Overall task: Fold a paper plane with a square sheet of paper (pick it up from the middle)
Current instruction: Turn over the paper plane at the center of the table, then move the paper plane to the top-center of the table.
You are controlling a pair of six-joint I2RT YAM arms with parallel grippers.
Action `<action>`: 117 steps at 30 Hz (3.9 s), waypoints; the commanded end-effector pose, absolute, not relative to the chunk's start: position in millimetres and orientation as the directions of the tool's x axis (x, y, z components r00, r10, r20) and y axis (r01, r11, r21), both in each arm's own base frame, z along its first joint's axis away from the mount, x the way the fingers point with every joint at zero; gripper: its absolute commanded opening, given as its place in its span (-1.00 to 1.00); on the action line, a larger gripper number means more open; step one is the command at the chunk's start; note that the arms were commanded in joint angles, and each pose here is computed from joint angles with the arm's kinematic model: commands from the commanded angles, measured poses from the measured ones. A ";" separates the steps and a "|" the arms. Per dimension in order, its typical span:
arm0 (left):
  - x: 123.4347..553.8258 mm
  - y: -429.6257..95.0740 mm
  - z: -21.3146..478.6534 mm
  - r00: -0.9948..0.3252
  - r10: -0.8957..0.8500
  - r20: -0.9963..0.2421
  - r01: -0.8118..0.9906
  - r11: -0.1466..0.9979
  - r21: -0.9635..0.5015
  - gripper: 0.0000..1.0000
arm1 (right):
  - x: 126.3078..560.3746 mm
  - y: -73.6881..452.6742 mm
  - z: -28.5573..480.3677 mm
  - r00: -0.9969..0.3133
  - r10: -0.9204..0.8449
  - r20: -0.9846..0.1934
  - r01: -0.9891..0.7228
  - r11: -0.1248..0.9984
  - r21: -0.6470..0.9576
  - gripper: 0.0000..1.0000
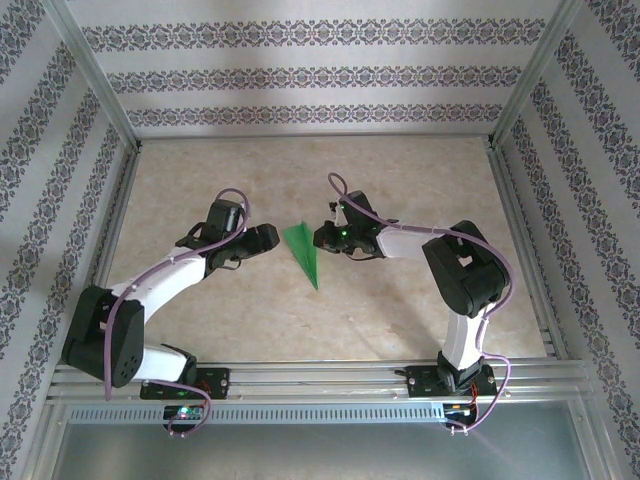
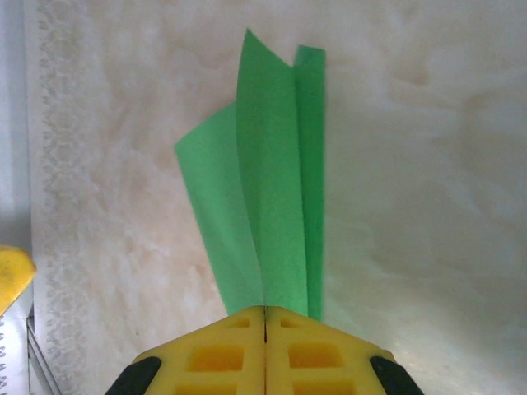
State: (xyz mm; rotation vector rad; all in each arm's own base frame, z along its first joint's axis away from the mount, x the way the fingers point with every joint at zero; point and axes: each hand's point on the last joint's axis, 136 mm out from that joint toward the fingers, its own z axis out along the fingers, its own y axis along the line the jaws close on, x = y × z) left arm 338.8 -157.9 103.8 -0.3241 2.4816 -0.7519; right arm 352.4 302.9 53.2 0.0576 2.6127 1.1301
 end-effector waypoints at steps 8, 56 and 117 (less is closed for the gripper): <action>341.9 -190.0 88.6 -0.879 -0.349 -0.324 -0.059 0.754 -0.654 0.10 | 351.1 284.5 33.1 -0.955 0.167 -0.245 -0.057 0.707 0.705 -0.75; 347.0 -219.3 50.5 -0.850 -0.445 -0.283 -0.173 0.741 -0.648 -1.00 | 347.9 252.6 39.8 -0.929 0.258 -0.264 0.010 0.732 0.681 -0.76; 307.2 -275.7 37.7 -0.953 -0.157 -0.258 -0.032 0.903 -0.429 -0.15 | 342.3 259.7 26.4 -0.945 0.249 -0.213 0.037 0.727 0.686 -0.77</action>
